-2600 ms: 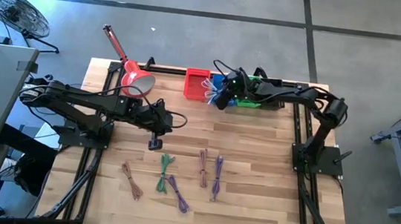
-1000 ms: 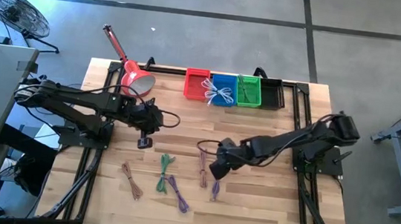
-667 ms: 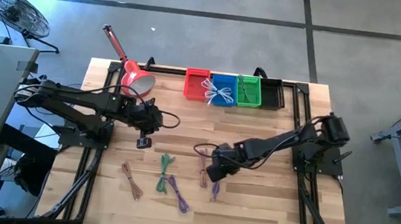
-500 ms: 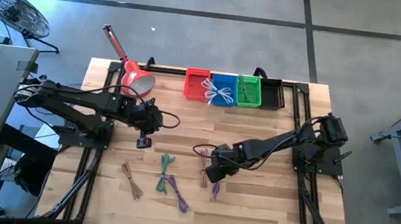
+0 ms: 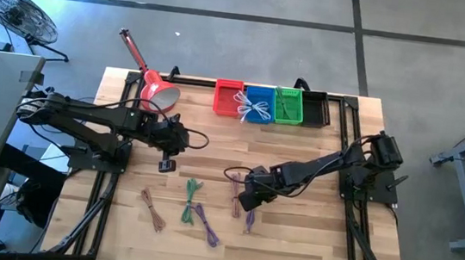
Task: Pick & Place USB Port
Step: Put the right purple charger cable into the black bin, then put the left pink charger cable into the orange bin
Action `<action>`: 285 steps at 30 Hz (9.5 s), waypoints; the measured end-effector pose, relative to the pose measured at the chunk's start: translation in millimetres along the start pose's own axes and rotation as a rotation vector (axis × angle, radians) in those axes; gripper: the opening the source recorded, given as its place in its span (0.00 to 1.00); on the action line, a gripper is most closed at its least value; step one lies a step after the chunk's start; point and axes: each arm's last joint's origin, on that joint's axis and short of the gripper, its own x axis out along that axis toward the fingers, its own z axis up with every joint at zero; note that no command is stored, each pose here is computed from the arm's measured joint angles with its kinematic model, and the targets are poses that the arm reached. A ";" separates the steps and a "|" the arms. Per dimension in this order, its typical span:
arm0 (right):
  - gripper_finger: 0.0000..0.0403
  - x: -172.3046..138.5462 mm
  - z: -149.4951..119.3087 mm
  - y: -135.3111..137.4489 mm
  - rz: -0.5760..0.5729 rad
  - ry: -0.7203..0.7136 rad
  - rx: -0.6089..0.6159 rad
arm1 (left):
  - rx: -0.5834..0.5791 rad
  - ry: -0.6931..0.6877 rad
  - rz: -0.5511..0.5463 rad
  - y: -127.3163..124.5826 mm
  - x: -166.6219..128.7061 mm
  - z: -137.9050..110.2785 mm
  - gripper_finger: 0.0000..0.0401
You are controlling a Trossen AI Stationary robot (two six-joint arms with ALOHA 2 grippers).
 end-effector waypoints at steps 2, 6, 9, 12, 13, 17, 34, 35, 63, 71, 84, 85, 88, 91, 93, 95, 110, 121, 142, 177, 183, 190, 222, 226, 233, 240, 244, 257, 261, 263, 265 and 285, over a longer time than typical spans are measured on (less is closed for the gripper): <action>0.35 0.7 0.4 -0.3 -0.006 -0.014 -0.001 | 0.006 0.000 0.000 0.1 0.0 0.0 0.00; 0.35 7.9 0.8 -1.1 -0.017 -0.008 0.000 | 0.007 -0.001 0.000 0.0 0.0 0.1 0.00; 0.35 17.7 1.6 -2.7 -0.028 0.013 0.004 | 0.007 0.000 0.000 0.0 -0.1 0.1 0.00; 0.35 24.5 5.1 -4.1 -0.031 0.040 0.010 | 0.007 0.000 0.000 0.0 -0.1 0.1 0.00; 0.35 27.7 6.6 -5.6 -0.038 0.047 0.007 | 0.006 -0.001 0.000 0.0 -0.1 0.1 0.00; 0.34 33.1 11.2 -9.9 -0.063 0.055 -0.014 | 0.006 0.000 -0.001 0.0 -0.1 0.0 0.00; 0.01 25.6 17.5 -14.4 -0.117 -0.034 -0.204 | 0.003 0.001 -0.003 -0.1 -0.1 0.0 0.00; 0.01 23.0 17.8 -13.7 -0.114 -0.050 -0.212 | 0.003 0.001 -0.003 -0.1 -0.1 0.0 0.00; 0.00 -220.1 42.4 -101.3 -0.351 -0.868 -0.046 | 0.010 -0.107 0.019 -0.1 -0.7 10.3 0.00; 0.00 -246.9 76.1 -161.1 -0.534 -0.824 0.125 | 0.026 -0.174 0.015 -0.6 -1.5 16.9 0.00; 0.00 -202.8 148.9 -211.6 -0.618 -0.505 0.175 | 0.057 -0.211 0.013 -0.8 -2.0 20.6 0.00; 0.00 -196.8 154.9 -213.6 -0.626 -0.490 0.163 | 0.057 -0.211 0.014 -0.8 -2.1 20.5 0.00; 0.00 -180.2 170.9 -219.5 -0.631 -0.461 0.147 | 0.057 -0.207 0.014 -0.8 -2.0 20.1 0.00; 0.00 -165.9 184.4 -226.4 -0.619 -0.441 0.142 | 0.057 -0.205 0.014 -0.8 -1.9 20.0 0.00; 0.00 -158.6 190.5 -231.2 -0.628 -0.428 0.140 | 0.057 -0.205 0.015 -0.8 -2.0 20.0 0.00; 0.00 -153.2 195.0 -235.9 -0.640 -0.417 0.142 | 0.057 -0.205 0.015 -0.8 -1.9 20.0 0.00; 0.05 -142.8 199.9 -242.9 -0.525 -0.347 0.158 | 0.089 -0.161 0.022 -1.3 4.2 18.6 0.00; 0.26 -142.9 197.9 -244.0 -0.556 -0.343 0.196 | 0.104 -0.055 0.025 -4.1 26.3 17.8 0.00; 0.29 -225.6 129.9 -169.5 -0.561 -0.765 0.002 | 0.021 0.156 -0.187 -8.1 21.1 -3.0 0.13; 0.29 -191.6 34.3 -60.9 -0.372 -0.843 -0.435 | 0.378 0.291 -0.274 -132.6 -18.4 -69.0 0.48; 0.29 -189.7 26.2 -56.1 -0.337 -0.835 -0.449 | 0.434 0.321 -0.201 -150.2 -7.5 -80.2 0.48; 0.29 -187.2 14.1 -49.5 -0.295 -0.824 -0.480 | 0.449 0.418 -0.138 -163.7 19.1 -87.4 0.48; 0.29 -181.2 -56.7 -25.9 -0.113 -0.825 -0.631 | 0.324 0.494 0.387 -142.7 57.6 -39.3 0.02; 0.29 -182.0 -63.8 -24.8 -0.115 -0.858 -0.648 | 0.282 0.391 0.567 -129.9 32.1 0.1 0.02; 0.29 -182.6 -66.5 -24.5 -0.123 -0.884 -0.652 | 0.115 0.029 0.838 -68.6 -40.5 64.4 0.02; 0.29 -182.1 -66.5 -26.1 -0.139 -0.875 -0.661 | -0.243 -0.213 0.734 24.3 -100.2 97.8 0.02; 0.29 -182.1 -66.4 -26.5 -0.145 -0.879 -0.662 | -0.370 -0.497 0.458 78.5 -114.5 115.2 0.02; 0.29 -180.0 -74.9 -32.7 -0.170 -0.844 -0.665 | -0.829 -0.650 0.239 174.9 -13.5 93.0 0.02; 0.29 -180.3 -78.9 -34.8 -0.185 -0.861 -0.664 | -0.916 -0.675 0.192 179.1 29.3 78.2 0.02; 0.29 -180.5 -80.6 -35.7 -0.192 -0.871 -0.665 | -0.958 -0.678 0.175 180.3 46.8 72.5 0.02; 0.29 -179.2 -81.9 -36.2 -0.193 -0.877 -0.670 | -0.989 -0.640 0.173 180.8 63.0 65.7 0.02; 0.29 -150.6 -82.5 -44.4 -0.171 -0.853 -0.689 | -1.165 -0.496 0.104 188.4 137.3 49.8 0.02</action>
